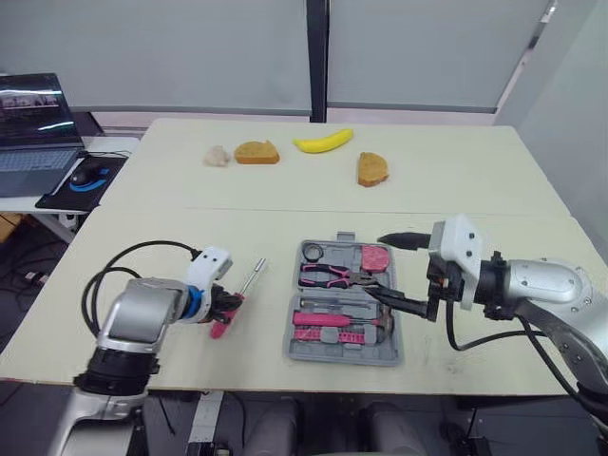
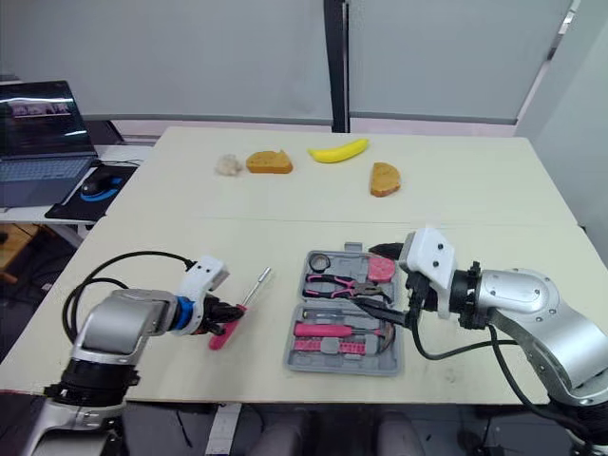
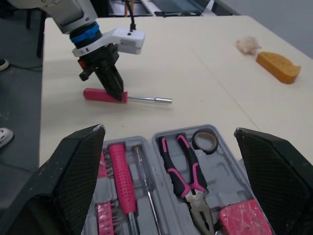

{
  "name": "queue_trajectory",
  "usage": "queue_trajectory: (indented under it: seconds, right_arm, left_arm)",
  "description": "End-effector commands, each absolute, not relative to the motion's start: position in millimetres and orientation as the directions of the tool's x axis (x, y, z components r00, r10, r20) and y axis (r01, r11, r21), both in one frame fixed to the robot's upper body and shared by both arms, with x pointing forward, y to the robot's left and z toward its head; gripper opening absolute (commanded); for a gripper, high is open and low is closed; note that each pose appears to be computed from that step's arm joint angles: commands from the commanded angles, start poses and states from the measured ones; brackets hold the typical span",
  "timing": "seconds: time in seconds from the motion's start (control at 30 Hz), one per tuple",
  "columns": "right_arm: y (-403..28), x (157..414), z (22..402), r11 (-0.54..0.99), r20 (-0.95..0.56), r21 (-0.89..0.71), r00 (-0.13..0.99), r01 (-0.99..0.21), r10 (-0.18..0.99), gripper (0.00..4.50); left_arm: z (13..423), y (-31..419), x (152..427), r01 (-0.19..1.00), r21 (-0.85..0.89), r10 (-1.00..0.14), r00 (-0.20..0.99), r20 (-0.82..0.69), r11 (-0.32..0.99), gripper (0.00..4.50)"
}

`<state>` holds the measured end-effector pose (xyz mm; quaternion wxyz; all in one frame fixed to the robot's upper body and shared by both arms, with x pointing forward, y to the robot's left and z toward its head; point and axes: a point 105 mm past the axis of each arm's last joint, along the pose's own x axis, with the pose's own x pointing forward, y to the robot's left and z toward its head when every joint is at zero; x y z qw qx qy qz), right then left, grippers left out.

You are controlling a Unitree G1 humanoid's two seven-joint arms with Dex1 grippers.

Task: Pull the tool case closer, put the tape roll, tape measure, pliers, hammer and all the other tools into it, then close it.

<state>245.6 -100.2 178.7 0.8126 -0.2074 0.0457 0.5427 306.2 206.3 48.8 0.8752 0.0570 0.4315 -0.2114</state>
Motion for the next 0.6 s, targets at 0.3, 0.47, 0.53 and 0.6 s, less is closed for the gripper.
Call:
queue_trajectory:
  seconds: [0.3,0.47,0.53,0.6]
  right_arm:
    - [-102.1,234.5,179.3,0.278,-0.334,-0.327,0.386,-0.903,0.86,4.5]
    - [-101.6,236.0,179.2,0.277,-0.332,-0.329,0.386,-0.903,0.861,4.5]
    - [-101.0,236.5,179.1,0.274,-0.331,-0.33,0.383,-0.903,0.863,4.5]
    - [-99.9,237.3,179.5,0.27,-0.328,-0.331,0.379,-0.904,0.865,4.5]
  left_arm:
    - [39.3,177.9,310.8,0.489,-0.085,-0.374,0.531,-0.76,0.868,0.48]
    - [47.8,178.0,315.9,0.529,-0.041,-0.386,0.563,-0.731,0.848,2.11]
    - [51.7,181.7,315.3,0.532,-0.033,-0.388,0.573,-0.722,0.846,2.78]
    - [56.5,186.7,312.7,0.533,-0.021,-0.386,0.585,-0.713,0.846,3.44]
